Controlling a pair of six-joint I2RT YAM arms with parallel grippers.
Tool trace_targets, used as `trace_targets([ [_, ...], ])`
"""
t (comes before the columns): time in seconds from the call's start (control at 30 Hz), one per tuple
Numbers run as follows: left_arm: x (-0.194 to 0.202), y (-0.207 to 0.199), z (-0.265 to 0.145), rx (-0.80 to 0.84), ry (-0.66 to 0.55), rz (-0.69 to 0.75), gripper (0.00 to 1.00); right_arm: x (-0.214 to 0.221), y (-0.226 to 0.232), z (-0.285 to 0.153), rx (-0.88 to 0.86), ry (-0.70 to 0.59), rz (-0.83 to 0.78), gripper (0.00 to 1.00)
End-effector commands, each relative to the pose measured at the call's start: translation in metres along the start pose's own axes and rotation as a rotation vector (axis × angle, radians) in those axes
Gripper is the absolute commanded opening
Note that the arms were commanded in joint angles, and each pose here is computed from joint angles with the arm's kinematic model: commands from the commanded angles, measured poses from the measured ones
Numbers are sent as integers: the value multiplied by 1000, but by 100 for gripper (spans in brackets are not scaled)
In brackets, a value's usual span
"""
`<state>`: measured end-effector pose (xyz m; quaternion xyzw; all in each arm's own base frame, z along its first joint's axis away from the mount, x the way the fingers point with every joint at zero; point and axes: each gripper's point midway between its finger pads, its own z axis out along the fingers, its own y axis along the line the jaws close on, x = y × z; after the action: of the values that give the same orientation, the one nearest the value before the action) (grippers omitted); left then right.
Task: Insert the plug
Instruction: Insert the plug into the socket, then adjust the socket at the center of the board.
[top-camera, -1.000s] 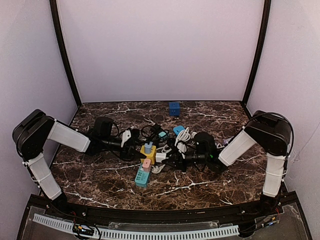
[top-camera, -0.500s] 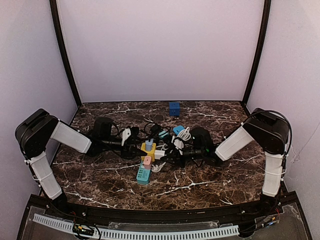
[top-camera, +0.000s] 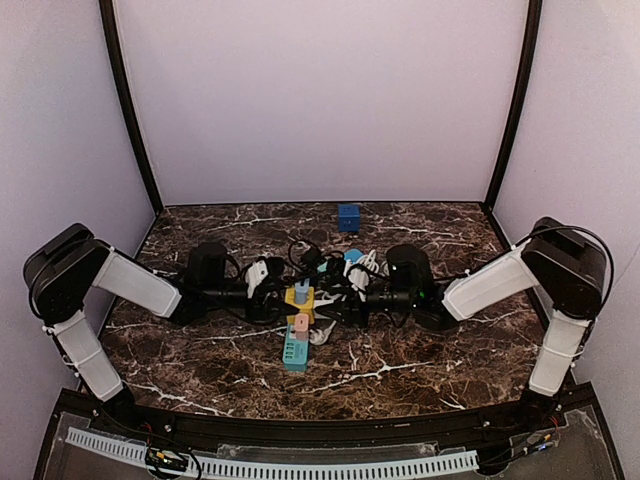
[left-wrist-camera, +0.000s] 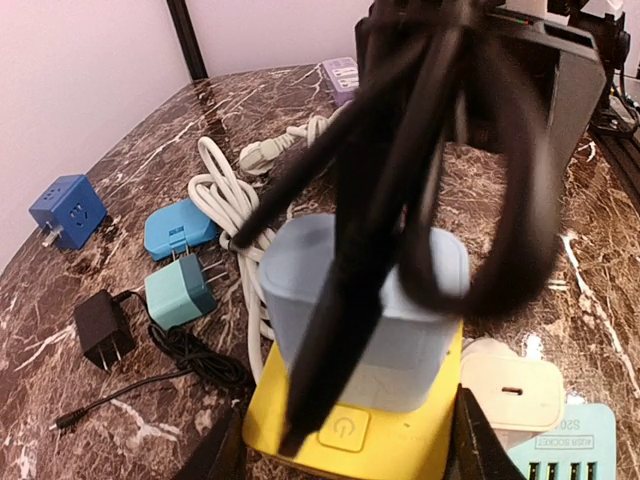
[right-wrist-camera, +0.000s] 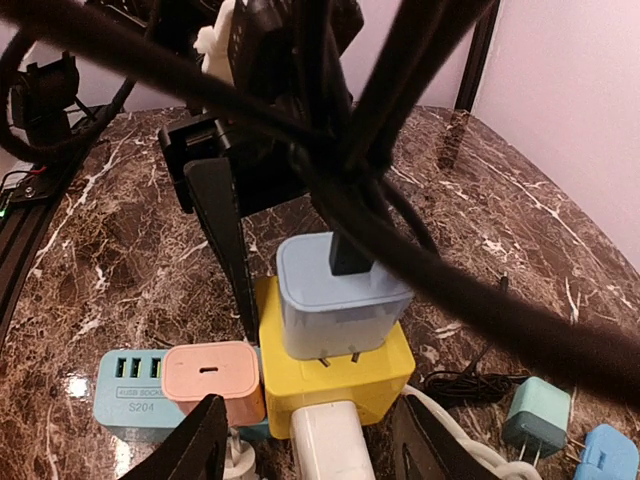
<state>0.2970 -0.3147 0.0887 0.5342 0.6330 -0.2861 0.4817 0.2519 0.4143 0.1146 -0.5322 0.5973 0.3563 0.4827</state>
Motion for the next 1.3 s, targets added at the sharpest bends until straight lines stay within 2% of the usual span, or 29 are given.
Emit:
trace_targets([
  [0.0, 95, -6, -24, -137, 345, -148, 1, 4, 5, -20, 29, 64, -24, 58],
  [0.1, 92, 12, -36, -264, 358, -197, 1, 18, 7, -32, 41, 159, 2, 59],
  [0.17, 96, 22, -48, -371, 377, -280, 1, 16, 3, -39, 71, 180, 15, 60],
  [0.37, 110, 52, -91, -724, 442, -406, 1, -8, -13, -47, 155, 139, 18, 61],
  [0.47, 107, 58, -108, -826, 456, -431, 1, -14, -21, -48, 193, 126, 41, 63],
  [0.67, 105, 40, -115, -815, 421, -449, 1, 5, -69, -39, 426, 247, 214, 67],
  [0.87, 105, 12, -107, -685, 365, -456, 1, 4, -82, -10, 420, 269, 361, 69],
  [1.2, 103, -10, -103, -614, 322, -484, 1, 19, -110, -43, 661, 387, 402, 74],
  [1.27, 102, -12, -103, -601, 303, -476, 9, 20, -110, -49, 675, 392, 408, 77],
])
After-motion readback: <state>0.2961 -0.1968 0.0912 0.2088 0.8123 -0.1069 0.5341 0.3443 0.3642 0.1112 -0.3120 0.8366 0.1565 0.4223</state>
